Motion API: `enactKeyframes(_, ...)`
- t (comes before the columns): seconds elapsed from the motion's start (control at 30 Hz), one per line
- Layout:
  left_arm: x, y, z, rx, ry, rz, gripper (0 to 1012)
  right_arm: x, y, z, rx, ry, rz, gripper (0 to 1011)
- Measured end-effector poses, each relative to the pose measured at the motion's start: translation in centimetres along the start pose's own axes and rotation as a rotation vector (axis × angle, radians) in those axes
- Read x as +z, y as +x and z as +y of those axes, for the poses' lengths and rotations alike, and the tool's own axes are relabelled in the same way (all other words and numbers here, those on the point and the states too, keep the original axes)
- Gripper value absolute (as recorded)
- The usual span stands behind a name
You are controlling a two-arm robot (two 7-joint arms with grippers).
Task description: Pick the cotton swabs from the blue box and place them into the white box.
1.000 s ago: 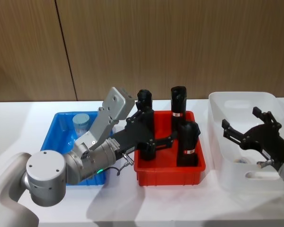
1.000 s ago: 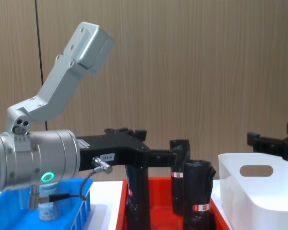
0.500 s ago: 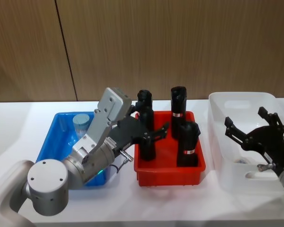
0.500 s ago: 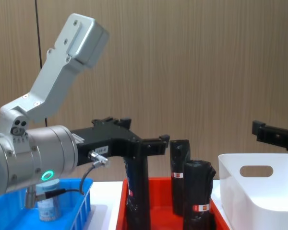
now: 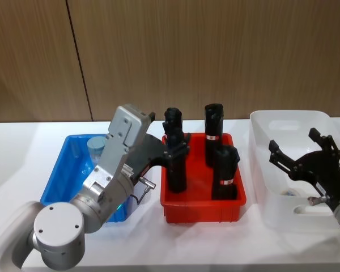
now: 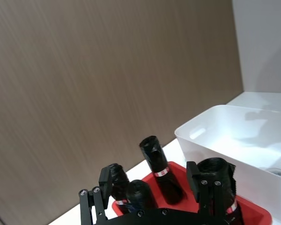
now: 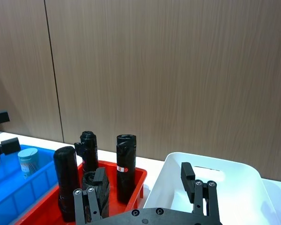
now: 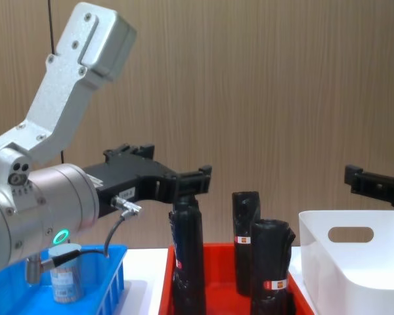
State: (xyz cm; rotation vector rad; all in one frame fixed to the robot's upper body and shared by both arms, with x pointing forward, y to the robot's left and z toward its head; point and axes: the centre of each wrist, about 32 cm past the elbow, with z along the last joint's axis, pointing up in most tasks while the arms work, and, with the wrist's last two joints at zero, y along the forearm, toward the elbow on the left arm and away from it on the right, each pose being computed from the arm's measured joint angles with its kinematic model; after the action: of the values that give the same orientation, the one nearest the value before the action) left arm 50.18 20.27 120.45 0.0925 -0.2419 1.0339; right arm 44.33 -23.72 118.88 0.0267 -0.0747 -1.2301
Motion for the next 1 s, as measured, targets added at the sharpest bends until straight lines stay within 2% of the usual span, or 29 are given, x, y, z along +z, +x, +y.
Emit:
enactKeyframes(0.17, 0.14, -0.49, 0.36, 0.054, -0.016, -0.005, 1004, 0.0, -0.01, 0.0, 0.0, 0.0, 0.0, 1001)
enactKeyframes(0.33, 0.21, -0.77, 0.56, 0.082, -0.025, -0.007, 1004, 0.0, -0.01, 0.0, 0.001, 0.0, 0.0, 1001)
enactKeyframes(1.0, 0.24, -0.87, 0.62, 0.093, -0.028, -0.007, 1004, -0.01, -0.01, 0.0, 0.001, 0.0, -0.001, 1001)
